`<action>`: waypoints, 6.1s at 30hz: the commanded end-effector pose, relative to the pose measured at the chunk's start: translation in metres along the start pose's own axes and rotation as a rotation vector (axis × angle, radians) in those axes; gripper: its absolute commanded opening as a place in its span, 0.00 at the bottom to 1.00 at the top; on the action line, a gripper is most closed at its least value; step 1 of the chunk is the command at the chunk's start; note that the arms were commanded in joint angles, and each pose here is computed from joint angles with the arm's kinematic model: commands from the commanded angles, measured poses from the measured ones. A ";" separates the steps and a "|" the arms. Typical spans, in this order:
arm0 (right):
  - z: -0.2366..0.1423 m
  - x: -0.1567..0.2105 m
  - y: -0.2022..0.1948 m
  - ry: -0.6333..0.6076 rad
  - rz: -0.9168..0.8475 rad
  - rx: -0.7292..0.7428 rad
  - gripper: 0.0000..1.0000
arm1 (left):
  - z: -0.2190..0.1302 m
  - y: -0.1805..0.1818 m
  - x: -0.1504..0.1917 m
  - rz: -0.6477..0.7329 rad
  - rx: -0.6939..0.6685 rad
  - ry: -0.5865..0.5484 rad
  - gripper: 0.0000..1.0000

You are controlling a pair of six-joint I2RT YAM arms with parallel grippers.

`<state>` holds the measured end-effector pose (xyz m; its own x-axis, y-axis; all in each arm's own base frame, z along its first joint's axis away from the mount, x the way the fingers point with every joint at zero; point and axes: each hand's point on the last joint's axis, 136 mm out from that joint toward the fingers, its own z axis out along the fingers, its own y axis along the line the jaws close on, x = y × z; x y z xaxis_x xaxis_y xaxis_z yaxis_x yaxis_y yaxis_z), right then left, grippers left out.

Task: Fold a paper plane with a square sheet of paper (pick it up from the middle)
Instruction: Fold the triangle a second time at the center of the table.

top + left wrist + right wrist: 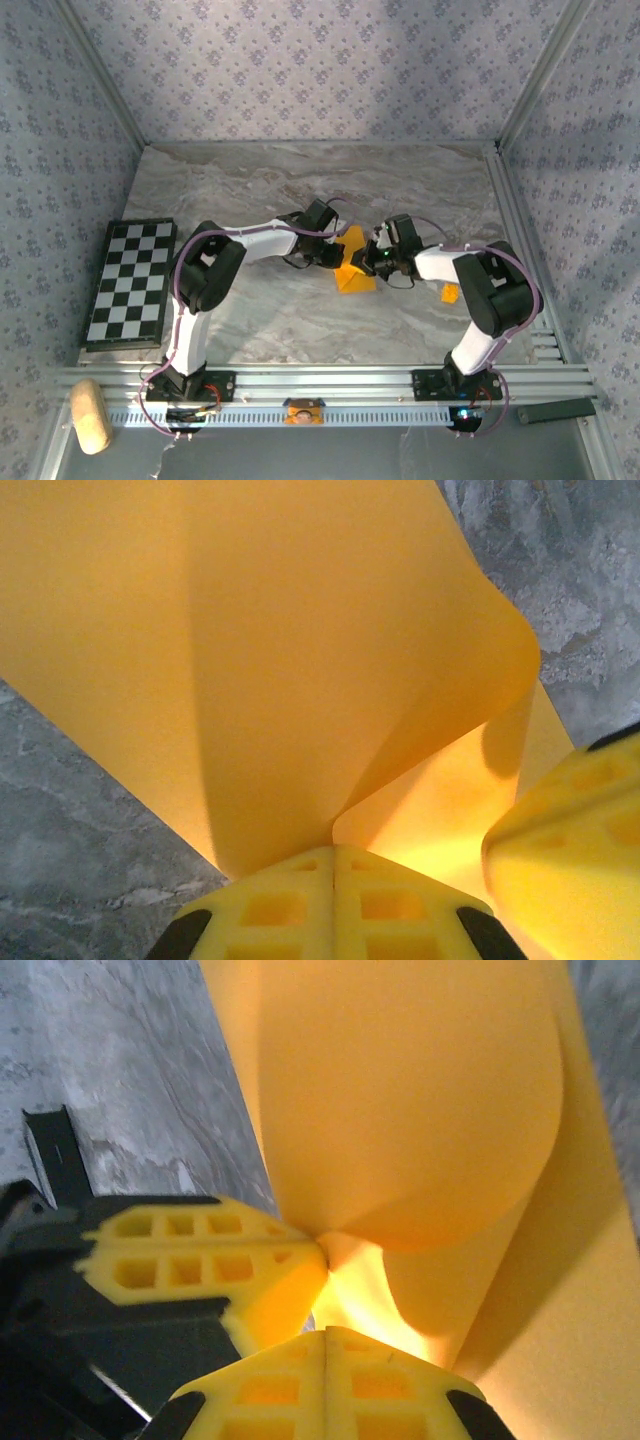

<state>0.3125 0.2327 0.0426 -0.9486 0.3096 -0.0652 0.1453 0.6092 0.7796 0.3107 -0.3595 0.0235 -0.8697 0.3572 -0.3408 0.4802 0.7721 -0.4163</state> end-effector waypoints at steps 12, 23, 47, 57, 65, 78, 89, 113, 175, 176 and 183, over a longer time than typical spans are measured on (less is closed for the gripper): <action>0.006 -0.003 -0.025 -0.001 0.078 0.078 0.04 | 0.003 0.016 0.022 -0.008 -0.059 0.075 0.02; 0.007 -0.022 -0.035 -0.018 0.081 0.113 0.04 | 0.003 0.017 0.022 -0.001 -0.062 0.075 0.02; -0.012 -0.052 -0.064 -0.168 0.183 0.254 0.06 | 0.003 0.028 0.028 0.010 -0.087 0.097 0.02; -0.022 -0.070 -0.062 -0.267 0.197 0.155 0.07 | 0.004 0.029 0.029 0.006 -0.087 0.098 0.01; -0.039 -0.070 -0.042 -0.278 0.118 0.129 0.08 | 0.003 0.027 0.028 0.008 -0.080 0.095 0.01; -0.006 -0.021 -0.004 -0.047 -0.004 0.024 0.08 | -0.001 0.024 0.024 0.017 -0.073 0.085 0.02; 0.008 -0.002 -0.055 -0.018 0.095 0.165 0.05 | -0.006 0.019 0.018 0.013 -0.063 0.066 0.04; 0.005 0.001 -0.055 -0.081 0.136 0.182 0.04 | -0.057 -0.085 0.012 -0.155 0.346 0.058 0.06; 0.007 0.005 -0.073 -0.056 0.145 0.223 0.04 | -0.006 -0.032 0.101 -0.290 0.229 0.219 0.08; 0.007 0.005 -0.073 -0.056 0.145 0.223 0.04 | -0.006 -0.032 0.102 -0.290 0.233 0.217 0.08; 0.009 0.005 -0.072 -0.052 0.144 0.221 0.04 | -0.011 -0.028 0.109 -0.330 0.251 0.216 0.11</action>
<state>0.3164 0.2193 0.0191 -0.9128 0.4062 -0.0426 0.2448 0.6275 0.7391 0.2246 -0.3574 0.0201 -0.9641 0.2421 -0.1091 0.2482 0.6752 -0.6946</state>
